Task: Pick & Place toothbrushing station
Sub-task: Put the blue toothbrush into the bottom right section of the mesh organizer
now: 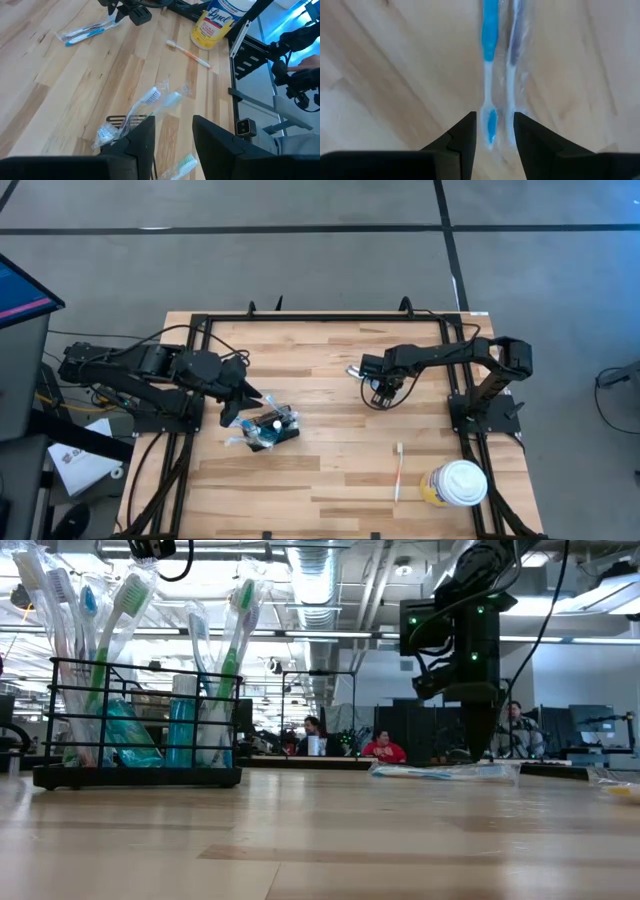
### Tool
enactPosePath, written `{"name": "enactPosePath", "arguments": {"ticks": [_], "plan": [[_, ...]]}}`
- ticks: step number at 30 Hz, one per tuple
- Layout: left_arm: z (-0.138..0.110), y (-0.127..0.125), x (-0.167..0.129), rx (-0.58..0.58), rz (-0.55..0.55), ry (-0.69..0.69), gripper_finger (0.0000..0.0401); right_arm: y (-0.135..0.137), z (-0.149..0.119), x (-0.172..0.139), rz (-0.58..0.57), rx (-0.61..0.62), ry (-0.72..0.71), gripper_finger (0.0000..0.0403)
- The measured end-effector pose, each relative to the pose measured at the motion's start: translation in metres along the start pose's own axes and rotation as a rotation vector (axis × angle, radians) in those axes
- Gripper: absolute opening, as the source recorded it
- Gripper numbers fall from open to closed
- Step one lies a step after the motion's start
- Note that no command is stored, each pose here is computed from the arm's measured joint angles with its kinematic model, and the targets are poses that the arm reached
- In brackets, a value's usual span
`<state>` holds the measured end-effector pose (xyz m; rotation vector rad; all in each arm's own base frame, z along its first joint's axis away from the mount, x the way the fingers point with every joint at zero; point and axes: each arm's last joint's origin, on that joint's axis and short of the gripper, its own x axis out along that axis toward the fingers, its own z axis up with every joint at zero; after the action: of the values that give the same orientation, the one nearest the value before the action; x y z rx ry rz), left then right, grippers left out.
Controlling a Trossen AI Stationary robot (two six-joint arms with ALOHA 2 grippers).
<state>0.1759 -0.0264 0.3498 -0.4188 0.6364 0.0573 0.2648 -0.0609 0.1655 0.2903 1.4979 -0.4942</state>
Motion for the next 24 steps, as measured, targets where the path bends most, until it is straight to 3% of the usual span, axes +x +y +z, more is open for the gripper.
{"name": "enactPosePath", "arguments": {"ticks": [6,18,24], "plan": [[0.0,0.0,0.0,0.0,0.0,0.0,0.0127,0.001,0.001,0.003,-0.003,-0.001,0.007,0.0121],[0.0,0.0,0.0,0.0,0.0,0.0,0.0127,0.007,0.003,0.037,-0.046,-0.027,0.153,0.012],[0.0,0.0,0.0,0.0,0.0,0.0,0.0127,0.008,0.003,0.038,-0.045,-0.037,0.158,0.009]]}}
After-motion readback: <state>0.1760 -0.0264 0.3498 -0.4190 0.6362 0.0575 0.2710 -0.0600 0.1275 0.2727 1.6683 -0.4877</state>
